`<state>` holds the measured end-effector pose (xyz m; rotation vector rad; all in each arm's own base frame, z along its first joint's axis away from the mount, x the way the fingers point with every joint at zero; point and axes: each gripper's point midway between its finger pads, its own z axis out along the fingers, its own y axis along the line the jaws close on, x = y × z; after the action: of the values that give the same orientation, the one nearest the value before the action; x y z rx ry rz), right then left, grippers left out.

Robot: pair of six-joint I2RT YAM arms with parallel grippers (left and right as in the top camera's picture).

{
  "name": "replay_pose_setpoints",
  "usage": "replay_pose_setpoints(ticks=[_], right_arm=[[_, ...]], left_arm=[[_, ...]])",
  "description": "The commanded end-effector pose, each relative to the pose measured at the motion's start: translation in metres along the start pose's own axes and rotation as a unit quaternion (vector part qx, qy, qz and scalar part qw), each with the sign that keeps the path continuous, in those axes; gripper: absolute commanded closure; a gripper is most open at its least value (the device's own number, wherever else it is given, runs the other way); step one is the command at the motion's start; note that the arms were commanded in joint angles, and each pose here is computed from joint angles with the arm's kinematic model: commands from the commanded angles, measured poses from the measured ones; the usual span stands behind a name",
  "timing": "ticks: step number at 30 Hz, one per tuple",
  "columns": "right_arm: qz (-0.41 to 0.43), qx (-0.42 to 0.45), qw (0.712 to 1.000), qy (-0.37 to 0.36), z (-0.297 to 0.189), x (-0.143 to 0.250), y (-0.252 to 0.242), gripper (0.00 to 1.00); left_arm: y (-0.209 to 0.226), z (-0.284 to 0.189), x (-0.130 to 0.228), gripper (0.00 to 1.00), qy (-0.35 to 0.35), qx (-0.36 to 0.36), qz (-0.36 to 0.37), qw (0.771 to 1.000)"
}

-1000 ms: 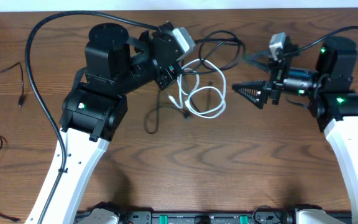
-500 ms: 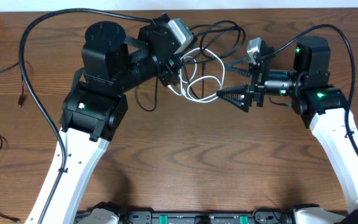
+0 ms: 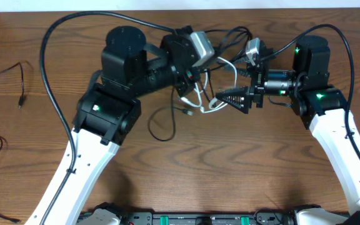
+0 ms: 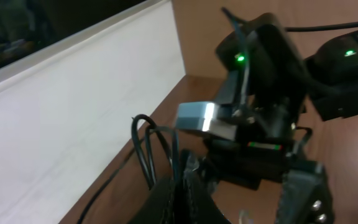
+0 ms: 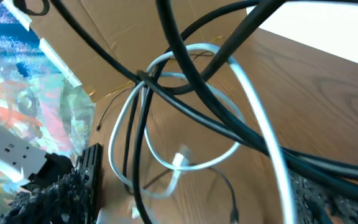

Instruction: Untangle cables

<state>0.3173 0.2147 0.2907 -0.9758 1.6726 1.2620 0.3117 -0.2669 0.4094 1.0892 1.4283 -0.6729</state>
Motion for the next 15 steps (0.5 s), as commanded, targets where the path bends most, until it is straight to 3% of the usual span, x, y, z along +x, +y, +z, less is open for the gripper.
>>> replay_pose_setpoints(ticks=[1,2,4,5,9,15], right_arm=[[-0.004,-0.014,1.0,-0.002,0.003,-0.005,0.006,0.08],[-0.004,-0.014,1.0,-0.002,0.003,-0.005,0.006,0.18],[-0.004,-0.014,1.0,-0.002,0.003,-0.005,0.006,0.84],[-0.003,-0.014,1.0,-0.002,0.003,-0.005,0.006,0.99],[-0.003,-0.014,1.0,-0.002,0.002,-0.005,0.006,0.99],[0.018,0.007,1.0,-0.01,-0.011,-0.007,-0.006,0.99]], left_arm=[[-0.005,0.001,-0.004,0.92,-0.008,0.01,-0.002,1.0],[-0.004,0.001,-0.003,0.92,-0.006,0.007,-0.002,1.0],[-0.001,0.001,-0.002,0.93,-0.004,0.0,-0.002,1.0],[0.001,0.001,-0.002,0.93,-0.003,-0.004,-0.002,1.0],[0.01,0.0,0.002,0.93,0.007,-0.032,-0.003,0.999],[0.05,-0.009,0.026,0.93,0.067,-0.153,-0.009,0.986]])
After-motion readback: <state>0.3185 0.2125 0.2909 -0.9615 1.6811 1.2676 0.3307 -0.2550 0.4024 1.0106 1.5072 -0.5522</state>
